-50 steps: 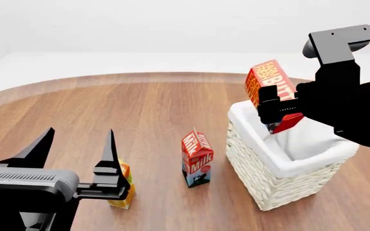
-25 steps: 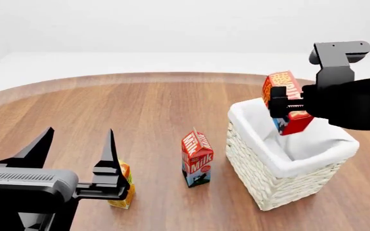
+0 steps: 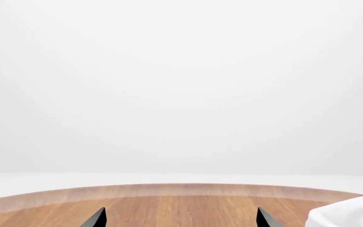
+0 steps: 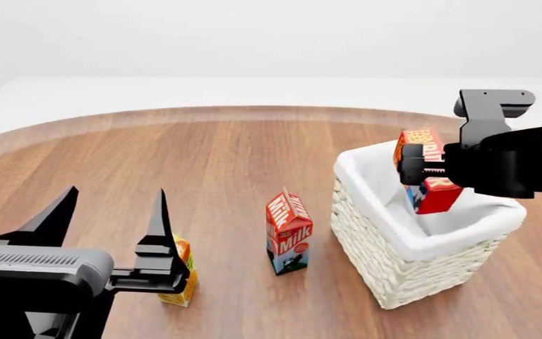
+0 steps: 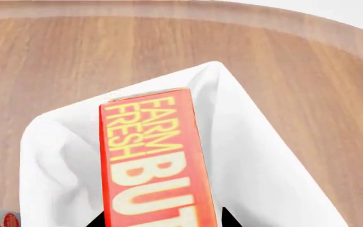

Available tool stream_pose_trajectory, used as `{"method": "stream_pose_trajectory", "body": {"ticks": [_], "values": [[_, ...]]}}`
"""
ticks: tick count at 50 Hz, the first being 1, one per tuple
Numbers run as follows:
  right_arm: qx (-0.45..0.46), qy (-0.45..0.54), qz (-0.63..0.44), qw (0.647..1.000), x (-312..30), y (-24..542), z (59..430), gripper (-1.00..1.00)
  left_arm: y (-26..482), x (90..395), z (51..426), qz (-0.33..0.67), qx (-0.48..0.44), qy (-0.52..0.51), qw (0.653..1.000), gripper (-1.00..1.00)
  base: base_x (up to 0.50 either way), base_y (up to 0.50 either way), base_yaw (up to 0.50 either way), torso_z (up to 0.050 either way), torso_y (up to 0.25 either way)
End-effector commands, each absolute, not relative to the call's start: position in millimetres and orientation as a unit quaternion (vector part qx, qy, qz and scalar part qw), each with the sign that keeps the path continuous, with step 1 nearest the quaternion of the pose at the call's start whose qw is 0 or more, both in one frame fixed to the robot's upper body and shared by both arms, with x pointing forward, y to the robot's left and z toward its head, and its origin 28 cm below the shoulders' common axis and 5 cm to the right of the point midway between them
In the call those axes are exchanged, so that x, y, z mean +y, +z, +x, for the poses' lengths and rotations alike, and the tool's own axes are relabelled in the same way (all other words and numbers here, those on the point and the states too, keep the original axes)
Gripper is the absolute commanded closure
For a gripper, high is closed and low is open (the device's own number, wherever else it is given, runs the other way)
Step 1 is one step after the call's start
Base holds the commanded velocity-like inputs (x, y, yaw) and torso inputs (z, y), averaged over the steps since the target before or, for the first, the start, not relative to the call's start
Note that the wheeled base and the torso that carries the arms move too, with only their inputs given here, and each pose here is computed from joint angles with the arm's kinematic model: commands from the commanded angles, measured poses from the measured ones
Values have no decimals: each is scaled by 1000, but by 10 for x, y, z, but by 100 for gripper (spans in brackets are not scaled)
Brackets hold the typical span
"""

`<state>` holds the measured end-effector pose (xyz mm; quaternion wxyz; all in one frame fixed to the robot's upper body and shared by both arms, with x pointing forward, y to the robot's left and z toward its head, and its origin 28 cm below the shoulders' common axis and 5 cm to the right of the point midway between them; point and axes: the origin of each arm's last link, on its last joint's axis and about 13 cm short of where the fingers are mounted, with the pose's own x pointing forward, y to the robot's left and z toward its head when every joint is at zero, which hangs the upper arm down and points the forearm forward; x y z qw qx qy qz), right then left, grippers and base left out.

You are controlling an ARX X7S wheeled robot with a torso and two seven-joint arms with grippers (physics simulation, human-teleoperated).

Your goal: Pick up the cream cheese box and the butter, and put them in the basket.

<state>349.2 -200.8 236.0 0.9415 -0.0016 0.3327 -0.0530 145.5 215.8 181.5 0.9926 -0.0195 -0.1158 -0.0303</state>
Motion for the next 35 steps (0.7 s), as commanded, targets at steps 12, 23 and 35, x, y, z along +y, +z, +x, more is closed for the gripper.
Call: {"method": "stream_pose_trajectory", "body": {"ticks": [12,23,35], "values": [[323,-69,1,944,-2059,2247,3683,100,1825,2165,1458,-20,-117,-29,993,-100,0,0,0,0,1],[321,-60,-3,945,-2020,2198,3761,100,1835,2159,1451,-20,-117,-30,992,-100,0,0,0,1,2],[336,-74,-10,939,-2055,2119,3750,100,1840,2144,1436,-20,-117,-31,992,-100,0,0,0,0,1]]}}
